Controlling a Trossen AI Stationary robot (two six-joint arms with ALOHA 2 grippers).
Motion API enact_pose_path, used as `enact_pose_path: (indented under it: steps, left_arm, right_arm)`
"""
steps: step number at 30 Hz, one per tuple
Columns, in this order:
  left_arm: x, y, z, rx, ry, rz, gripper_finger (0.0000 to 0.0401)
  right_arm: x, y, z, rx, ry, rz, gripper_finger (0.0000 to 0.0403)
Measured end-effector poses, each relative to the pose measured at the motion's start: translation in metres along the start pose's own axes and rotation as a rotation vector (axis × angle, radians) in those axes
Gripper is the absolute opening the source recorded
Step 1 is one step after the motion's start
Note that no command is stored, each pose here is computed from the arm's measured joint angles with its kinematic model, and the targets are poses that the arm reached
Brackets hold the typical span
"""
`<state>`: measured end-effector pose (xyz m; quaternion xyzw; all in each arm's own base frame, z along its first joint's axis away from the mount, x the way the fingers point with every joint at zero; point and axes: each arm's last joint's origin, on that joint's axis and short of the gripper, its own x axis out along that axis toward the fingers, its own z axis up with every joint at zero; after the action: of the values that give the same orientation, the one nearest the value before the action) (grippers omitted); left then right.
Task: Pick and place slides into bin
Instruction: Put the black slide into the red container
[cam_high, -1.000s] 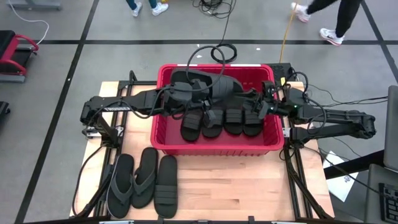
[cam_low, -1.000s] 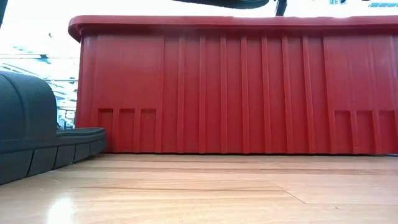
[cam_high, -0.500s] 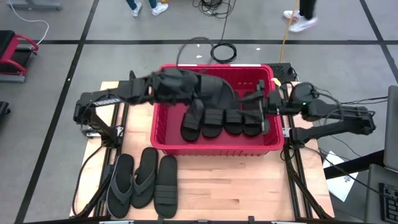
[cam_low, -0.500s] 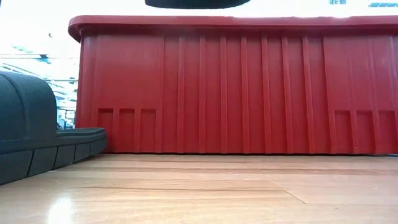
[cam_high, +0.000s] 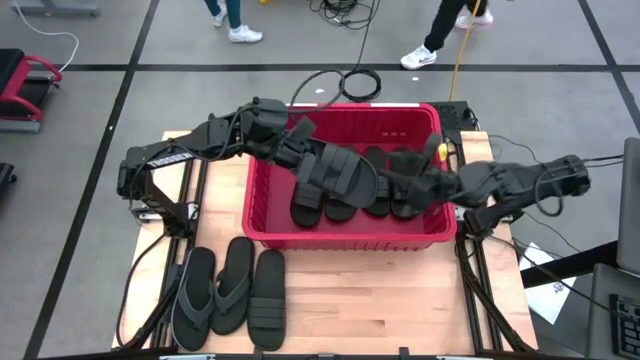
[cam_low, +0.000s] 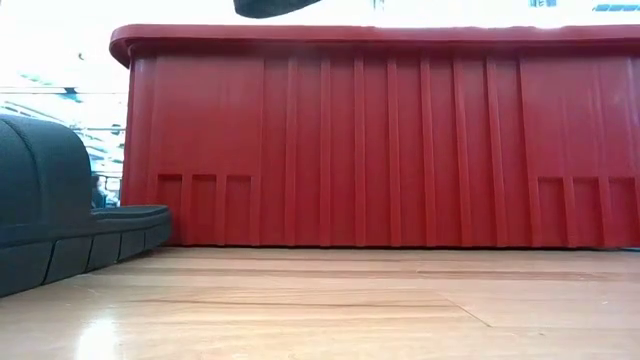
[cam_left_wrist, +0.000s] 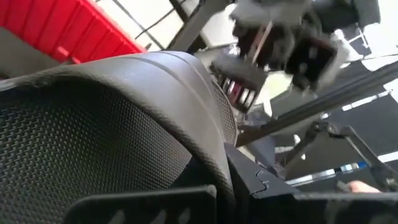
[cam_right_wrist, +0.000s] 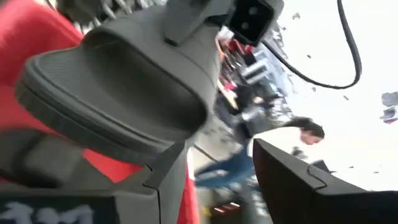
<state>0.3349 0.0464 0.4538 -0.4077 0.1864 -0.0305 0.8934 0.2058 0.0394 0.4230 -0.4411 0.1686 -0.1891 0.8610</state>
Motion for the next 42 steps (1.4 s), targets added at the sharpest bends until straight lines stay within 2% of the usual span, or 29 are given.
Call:
enact_pose_path:
  steps: [3,10,27,31,42]
  left_arm:
    - [0.006,0.002,-0.001,-0.010,0.006,0.004,0.0000]
    - [0.023,0.008,-0.005,-0.016,0.040,0.016,0.0001]
    - [0.031,-0.005,-0.008,0.014,0.009,-0.063,0.0001]
    - [0.032,-0.008,-0.012,0.014,0.024,-0.074,0.0001]
    - [0.034,-0.016,-0.022,0.018,0.064,-0.083,0.0001]
  right_arm:
    - [0.007,0.011,0.008,-0.082,0.032,-0.022,0.0177]
    - [0.018,0.026,0.021,-0.149,0.025,-0.032,0.0177]
    - [0.024,0.032,0.017,-0.204,0.095,-0.030,0.0177]
    - [0.023,0.034,0.018,-0.242,0.034,0.029,0.0177]
    - [0.039,0.043,0.028,-0.247,0.023,-0.015,0.0177]
